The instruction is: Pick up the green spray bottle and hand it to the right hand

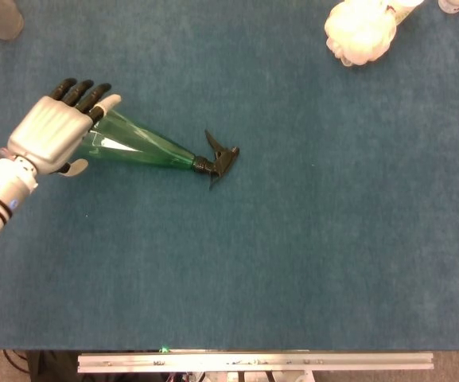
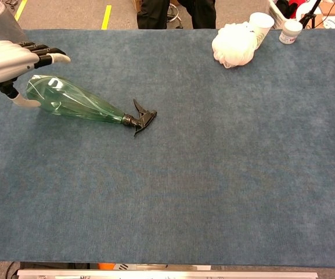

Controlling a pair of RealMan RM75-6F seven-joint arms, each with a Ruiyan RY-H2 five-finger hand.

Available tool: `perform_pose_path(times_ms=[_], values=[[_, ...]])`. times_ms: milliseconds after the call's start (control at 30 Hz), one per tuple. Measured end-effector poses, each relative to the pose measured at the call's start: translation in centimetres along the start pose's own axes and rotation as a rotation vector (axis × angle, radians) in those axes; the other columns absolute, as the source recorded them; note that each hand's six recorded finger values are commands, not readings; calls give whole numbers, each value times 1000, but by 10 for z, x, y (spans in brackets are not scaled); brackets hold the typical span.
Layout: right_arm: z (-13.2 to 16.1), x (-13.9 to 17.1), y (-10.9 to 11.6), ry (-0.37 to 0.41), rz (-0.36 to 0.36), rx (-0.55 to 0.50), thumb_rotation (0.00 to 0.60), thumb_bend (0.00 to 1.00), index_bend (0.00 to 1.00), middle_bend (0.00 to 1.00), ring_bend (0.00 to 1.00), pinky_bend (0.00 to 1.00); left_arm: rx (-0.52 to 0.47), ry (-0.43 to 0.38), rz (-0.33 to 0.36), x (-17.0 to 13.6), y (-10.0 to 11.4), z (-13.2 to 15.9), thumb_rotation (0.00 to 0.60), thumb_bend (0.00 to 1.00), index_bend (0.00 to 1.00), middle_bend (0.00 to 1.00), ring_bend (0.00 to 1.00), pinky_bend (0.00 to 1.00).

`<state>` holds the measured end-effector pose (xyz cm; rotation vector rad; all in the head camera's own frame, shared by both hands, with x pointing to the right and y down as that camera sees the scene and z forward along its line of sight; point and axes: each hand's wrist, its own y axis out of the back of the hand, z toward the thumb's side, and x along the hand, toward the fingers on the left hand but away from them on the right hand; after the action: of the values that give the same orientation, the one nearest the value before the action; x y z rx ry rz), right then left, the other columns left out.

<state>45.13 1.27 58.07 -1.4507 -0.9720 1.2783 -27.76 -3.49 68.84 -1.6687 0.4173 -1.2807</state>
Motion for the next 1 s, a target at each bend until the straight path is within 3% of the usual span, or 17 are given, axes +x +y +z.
perform_pose_path(times_ms=[533,833,1000], values=[[-9,3,-7,-24,20,-13,600,134,101,194,156,312,12,47,-108,42,-17,23,600,222,0,0,0,76],[-17,6,-9,-41,28,-27,600,134,101,195,155,312,93,85,-130,57,-29,33,600,222,2,0,0,92],[-20,7,-10,-48,32,-35,600,134,101,195,155,312,125,101,-122,61,-36,32,600,223,104,38,8,182]])
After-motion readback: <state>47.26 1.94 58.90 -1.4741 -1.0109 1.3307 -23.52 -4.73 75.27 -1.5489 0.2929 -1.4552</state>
